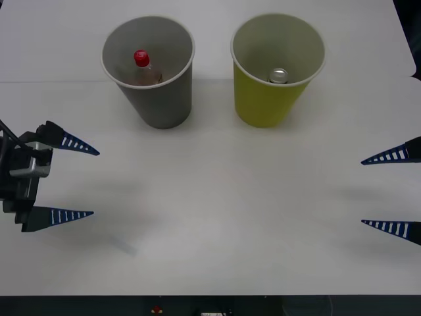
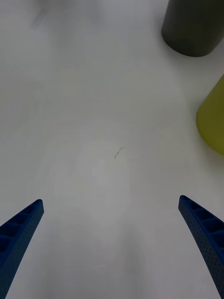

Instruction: Put the can into the green bin and the plastic bottle into the gray bin

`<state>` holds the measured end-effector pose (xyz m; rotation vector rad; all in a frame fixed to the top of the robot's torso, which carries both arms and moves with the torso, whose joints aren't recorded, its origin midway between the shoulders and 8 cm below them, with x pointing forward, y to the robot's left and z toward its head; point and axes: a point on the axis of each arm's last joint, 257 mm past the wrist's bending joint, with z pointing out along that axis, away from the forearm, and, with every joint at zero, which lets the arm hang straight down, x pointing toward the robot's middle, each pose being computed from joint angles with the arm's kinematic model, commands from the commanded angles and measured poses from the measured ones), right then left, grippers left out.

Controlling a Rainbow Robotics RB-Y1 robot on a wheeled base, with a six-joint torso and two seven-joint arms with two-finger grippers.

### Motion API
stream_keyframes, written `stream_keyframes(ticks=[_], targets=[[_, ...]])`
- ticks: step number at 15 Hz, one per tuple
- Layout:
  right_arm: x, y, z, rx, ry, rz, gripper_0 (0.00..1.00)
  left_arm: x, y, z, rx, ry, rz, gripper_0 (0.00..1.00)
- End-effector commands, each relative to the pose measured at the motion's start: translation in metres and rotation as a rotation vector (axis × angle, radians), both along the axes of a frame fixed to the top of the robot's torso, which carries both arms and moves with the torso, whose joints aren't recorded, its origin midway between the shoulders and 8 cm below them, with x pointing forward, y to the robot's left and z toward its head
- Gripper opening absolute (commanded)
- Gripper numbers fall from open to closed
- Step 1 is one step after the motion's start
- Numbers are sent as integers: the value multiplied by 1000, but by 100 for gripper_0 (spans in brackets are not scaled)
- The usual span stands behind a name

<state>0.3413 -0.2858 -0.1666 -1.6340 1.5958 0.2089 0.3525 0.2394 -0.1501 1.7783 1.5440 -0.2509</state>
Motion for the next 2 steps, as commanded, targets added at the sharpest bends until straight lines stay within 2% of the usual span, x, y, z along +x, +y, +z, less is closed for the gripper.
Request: stream_keyframes(ticks=[1,2], targets=[[0,0,0,0,0,0,100,-1,2,-2,-2,10,8,100],[0,0,0,0,0,0,100,-1,2,-2,-2,10,8,100]])
